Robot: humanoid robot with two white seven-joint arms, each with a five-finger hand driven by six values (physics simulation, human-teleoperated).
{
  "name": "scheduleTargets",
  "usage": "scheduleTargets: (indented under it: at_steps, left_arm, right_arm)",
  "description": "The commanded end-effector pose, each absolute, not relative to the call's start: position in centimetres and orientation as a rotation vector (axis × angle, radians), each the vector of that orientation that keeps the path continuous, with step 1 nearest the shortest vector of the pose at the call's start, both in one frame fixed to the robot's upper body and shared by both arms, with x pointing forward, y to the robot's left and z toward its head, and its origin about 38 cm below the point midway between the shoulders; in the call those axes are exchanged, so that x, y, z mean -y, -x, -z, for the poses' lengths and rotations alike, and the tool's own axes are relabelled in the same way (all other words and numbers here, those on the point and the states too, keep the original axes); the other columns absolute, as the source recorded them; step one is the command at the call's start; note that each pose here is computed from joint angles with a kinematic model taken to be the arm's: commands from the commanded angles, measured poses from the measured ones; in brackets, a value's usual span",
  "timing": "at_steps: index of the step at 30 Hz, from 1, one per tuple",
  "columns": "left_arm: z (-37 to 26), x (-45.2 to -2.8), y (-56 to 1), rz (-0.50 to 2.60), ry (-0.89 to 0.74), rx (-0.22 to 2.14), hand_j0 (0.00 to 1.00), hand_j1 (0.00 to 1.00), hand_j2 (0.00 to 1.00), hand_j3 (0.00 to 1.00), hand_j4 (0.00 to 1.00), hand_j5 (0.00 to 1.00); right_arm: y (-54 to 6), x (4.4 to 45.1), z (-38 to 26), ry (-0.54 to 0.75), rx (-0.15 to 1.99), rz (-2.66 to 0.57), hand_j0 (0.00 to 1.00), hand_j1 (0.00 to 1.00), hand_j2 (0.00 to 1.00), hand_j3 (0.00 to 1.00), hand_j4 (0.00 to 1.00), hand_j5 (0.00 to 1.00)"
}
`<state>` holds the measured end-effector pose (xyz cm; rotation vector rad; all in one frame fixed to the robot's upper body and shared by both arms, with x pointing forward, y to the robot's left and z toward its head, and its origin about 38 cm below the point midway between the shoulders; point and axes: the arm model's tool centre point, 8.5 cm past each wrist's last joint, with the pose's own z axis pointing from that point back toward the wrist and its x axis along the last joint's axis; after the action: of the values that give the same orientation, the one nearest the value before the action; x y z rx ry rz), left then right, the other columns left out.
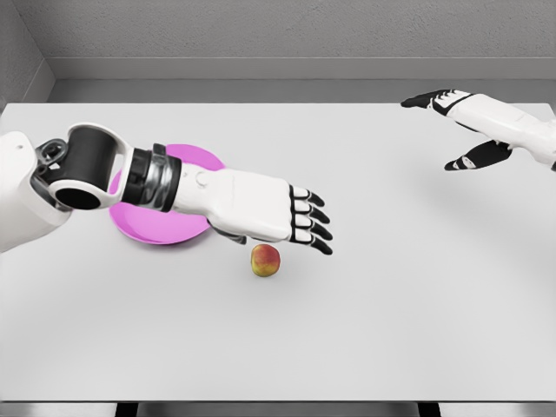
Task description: Put the apple on the plate with both arms
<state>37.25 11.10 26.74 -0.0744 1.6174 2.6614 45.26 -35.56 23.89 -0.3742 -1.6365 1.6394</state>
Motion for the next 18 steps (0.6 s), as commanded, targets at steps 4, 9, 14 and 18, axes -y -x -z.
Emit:
scheduleTargets:
  at_steps: [4,9,14,18]
  left_arm:
    - [-24.8,-10.9,-36.9,-2.730,0.023,-1.580,1.00,1.00,1.00,1.00,1.00,1.00]
    - [-24.6,-11.8,-37.8,-2.809,0.089,-1.600,1.00,1.00,1.00,1.00,1.00,1.00]
    - [-23.7,-12.1,-37.6,-2.841,0.070,-1.568,1.00,1.00,1.00,1.00,1.00,1.00]
    - [-23.3,-12.1,-37.4,-2.846,0.054,-1.555,0.99,0.99,0.99,0.99,0.99,0.99]
  right_arm:
    - [-45.4,35.9,-23.8,0.371,1.633,-1.624,1.00,1.00,1.00,1.00,1.00,1.00]
    - [-45.3,35.9,-23.8,0.372,1.632,-1.625,1.00,1.00,1.00,1.00,1.00,1.00]
    - [-45.4,36.0,-23.7,0.372,1.629,-1.623,1.00,1.00,1.00,1.00,1.00,1.00]
    - [-45.4,36.0,-23.6,0.371,1.627,-1.621,1.00,1.00,1.00,1.00,1.00,1.00]
